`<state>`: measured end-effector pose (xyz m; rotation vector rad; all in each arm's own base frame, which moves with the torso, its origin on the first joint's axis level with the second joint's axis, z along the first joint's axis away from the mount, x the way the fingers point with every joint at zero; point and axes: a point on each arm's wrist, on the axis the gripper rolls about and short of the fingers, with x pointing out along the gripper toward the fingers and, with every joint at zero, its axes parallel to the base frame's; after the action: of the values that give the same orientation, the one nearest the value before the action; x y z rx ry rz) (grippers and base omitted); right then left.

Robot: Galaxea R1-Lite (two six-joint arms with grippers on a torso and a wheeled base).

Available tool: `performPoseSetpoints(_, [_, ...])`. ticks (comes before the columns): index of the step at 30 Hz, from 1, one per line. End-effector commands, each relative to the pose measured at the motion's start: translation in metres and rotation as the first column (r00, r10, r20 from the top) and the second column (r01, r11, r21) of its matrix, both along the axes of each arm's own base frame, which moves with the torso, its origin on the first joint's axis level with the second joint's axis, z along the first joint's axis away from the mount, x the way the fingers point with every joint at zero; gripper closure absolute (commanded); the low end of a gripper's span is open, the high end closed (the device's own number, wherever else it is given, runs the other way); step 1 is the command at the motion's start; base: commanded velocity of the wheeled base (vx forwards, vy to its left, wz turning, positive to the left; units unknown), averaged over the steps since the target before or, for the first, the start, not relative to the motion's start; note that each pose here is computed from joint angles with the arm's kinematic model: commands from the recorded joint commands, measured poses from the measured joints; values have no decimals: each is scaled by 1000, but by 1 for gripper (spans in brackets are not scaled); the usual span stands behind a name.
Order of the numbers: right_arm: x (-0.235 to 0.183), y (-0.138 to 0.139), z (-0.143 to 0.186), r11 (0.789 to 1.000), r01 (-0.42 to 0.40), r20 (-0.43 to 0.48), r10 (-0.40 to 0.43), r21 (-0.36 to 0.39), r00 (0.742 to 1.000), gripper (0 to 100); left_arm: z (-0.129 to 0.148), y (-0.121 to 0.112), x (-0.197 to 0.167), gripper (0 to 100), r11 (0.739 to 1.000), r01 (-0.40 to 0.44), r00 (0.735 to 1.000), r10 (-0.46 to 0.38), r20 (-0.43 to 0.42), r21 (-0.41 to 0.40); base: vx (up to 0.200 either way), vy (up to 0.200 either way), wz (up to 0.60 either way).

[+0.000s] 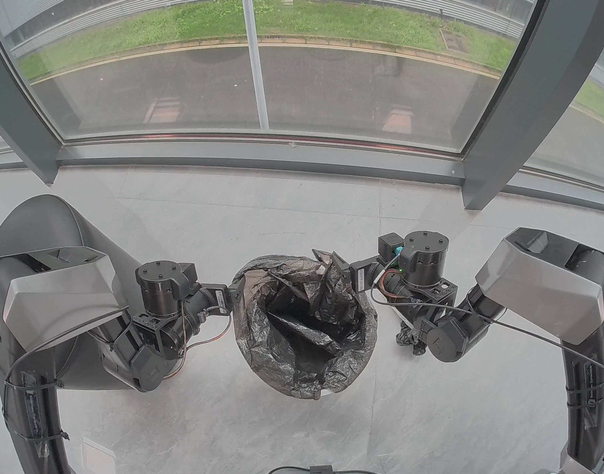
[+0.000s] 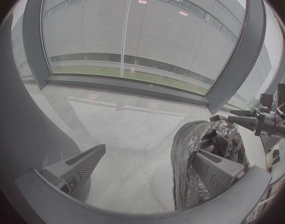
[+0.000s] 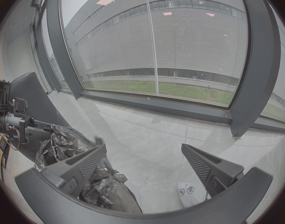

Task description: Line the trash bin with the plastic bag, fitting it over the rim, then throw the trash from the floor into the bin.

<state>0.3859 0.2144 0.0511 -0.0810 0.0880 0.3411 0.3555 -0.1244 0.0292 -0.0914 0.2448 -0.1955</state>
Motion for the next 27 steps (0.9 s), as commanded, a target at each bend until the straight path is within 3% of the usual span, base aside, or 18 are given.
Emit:
performPoseSetpoints(1, [0, 0, 0, 1000, 2, 1, -2, -1, 1000, 0, 0, 7, 3, 0, 1000, -21, 1000, 21, 8, -4, 0, 0, 0])
performPoseSetpoints(16, [0, 0, -4, 1000, 5, -7, -5, -3, 1000, 0, -48, 0, 11, 0, 1000, -11, 998, 11, -61, 6, 0, 0, 0])
performPoseSetpoints(27, [1, 0, -3, 1000, 5, -6, -5, -1, 1000, 0, -61, -7, 16, 0, 1000, -5, 995, 3, -104, -18, 0, 0, 0])
